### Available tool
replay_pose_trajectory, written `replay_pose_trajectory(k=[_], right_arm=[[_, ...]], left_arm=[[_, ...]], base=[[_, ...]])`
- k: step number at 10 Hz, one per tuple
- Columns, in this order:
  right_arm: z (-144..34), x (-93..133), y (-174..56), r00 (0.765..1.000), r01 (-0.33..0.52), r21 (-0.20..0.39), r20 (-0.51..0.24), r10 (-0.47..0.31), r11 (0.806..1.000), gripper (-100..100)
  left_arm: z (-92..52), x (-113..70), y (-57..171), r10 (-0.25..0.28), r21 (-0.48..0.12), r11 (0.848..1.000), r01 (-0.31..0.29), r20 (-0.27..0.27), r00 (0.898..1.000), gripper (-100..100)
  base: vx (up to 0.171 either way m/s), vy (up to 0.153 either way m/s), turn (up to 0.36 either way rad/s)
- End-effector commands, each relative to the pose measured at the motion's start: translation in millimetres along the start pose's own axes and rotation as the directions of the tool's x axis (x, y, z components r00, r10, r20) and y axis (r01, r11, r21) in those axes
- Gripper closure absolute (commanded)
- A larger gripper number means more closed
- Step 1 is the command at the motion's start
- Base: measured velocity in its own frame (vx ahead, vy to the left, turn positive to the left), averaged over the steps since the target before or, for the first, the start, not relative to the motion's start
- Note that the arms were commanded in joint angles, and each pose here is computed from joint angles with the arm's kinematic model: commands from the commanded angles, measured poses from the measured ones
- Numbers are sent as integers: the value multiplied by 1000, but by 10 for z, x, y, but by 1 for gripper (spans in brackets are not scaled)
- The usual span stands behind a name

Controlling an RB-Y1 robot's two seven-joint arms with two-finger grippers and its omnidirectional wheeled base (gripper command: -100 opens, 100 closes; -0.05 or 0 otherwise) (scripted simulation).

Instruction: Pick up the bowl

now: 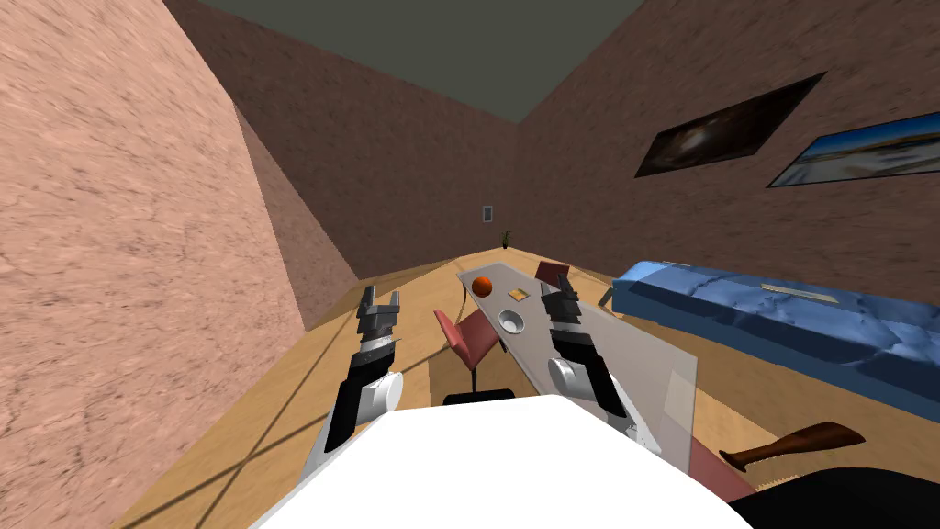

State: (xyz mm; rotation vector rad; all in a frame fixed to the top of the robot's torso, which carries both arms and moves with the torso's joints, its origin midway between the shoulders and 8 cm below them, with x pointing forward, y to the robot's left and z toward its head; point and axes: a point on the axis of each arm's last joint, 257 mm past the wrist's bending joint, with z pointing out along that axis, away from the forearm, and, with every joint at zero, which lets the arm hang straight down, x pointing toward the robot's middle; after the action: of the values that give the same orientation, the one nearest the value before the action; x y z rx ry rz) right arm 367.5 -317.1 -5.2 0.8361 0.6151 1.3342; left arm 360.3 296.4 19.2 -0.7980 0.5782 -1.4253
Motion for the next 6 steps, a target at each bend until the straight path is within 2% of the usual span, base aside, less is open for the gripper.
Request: replay_pose_trajectory(k=[1, 4, 6], right_arm=[[-15, 42, -104, 998, 48, 20, -36, -48, 999, -100], [-70, 111, -368, 982, 158, 63, -115, -150, 985, -100], [-136, 140, -606, 954, 255, 92, -185, -236, 962, -100]], left_arm=[[0, 0, 0, 0, 0, 1000, 0, 0, 1000, 0], [0, 1, 0, 0, 0, 1000, 0, 0, 1000, 0], [0, 1, 0, 0, 0, 1000, 0, 0, 1000, 0]], base=[[-35, 71, 140], [-42, 104, 123], [-22, 69, 185]])
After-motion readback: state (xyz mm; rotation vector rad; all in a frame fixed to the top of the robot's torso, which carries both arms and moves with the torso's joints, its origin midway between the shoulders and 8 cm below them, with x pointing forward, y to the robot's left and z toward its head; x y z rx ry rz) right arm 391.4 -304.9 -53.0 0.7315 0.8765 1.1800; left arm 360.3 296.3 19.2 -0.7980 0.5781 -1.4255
